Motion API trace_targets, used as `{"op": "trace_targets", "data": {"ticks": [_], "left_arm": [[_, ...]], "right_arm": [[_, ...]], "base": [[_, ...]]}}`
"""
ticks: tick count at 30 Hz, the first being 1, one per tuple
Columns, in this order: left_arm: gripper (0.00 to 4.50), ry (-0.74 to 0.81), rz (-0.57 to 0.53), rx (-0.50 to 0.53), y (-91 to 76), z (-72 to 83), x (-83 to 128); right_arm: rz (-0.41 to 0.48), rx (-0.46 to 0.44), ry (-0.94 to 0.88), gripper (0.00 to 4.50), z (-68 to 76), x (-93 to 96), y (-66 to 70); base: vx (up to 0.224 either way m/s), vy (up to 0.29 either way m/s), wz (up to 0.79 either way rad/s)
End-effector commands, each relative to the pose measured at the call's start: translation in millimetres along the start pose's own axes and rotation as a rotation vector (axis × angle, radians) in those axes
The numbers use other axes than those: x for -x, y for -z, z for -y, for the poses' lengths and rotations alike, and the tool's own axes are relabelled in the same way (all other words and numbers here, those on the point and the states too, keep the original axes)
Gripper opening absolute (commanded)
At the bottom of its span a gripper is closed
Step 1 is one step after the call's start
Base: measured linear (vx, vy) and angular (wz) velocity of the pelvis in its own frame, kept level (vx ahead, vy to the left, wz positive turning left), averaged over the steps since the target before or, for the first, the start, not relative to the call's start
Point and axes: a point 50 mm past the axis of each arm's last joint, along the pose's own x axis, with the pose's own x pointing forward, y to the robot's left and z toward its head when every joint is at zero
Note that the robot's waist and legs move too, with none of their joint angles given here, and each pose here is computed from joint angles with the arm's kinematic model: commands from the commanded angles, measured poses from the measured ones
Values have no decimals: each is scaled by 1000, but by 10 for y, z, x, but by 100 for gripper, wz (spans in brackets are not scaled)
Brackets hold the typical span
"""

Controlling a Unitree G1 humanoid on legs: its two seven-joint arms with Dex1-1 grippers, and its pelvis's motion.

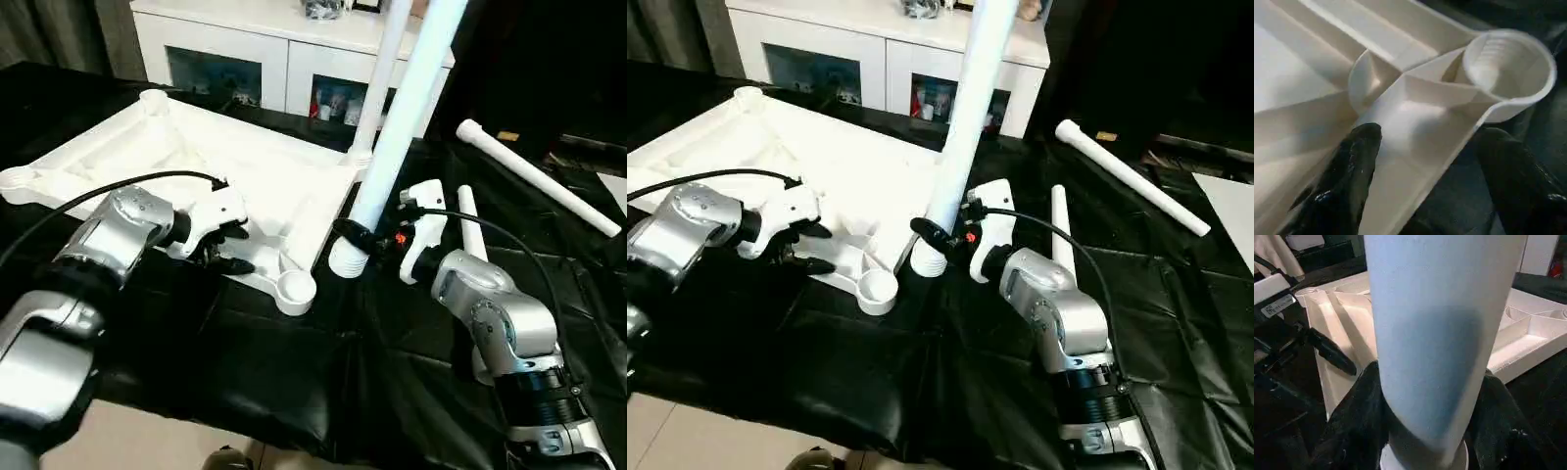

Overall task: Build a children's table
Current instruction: Pick table leg

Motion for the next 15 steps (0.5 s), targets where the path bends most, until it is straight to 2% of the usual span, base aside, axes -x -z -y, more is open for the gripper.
{"op": "trace_targets", "data": {"ticks": [1,4,7,8,10,15], "left_arm": [[351,-6,63,4,-136,-56,73],[351,10,96,22,-165,-72,125],[351,12,68,12,-138,-75,129],[351,13,45,5,-112,-71,123],[351,37,-82,-40,31,-33,81],[351,63,-183,-107,179,36,-32]], "right_arm": [[22,13,1,186,12,51,-68],[21,12,-2,186,5,57,-62],[17,13,-10,186,-3,56,-53],[16,14,-13,186,-7,55,-49],[12,15,-22,186,-22,47,-41],[12,13,-32,186,-44,43,-36]], "base": [[0,0,0],[0,0,0],[0,0,0],[0,0,0],[0,0,0],[0,0,0]]}}
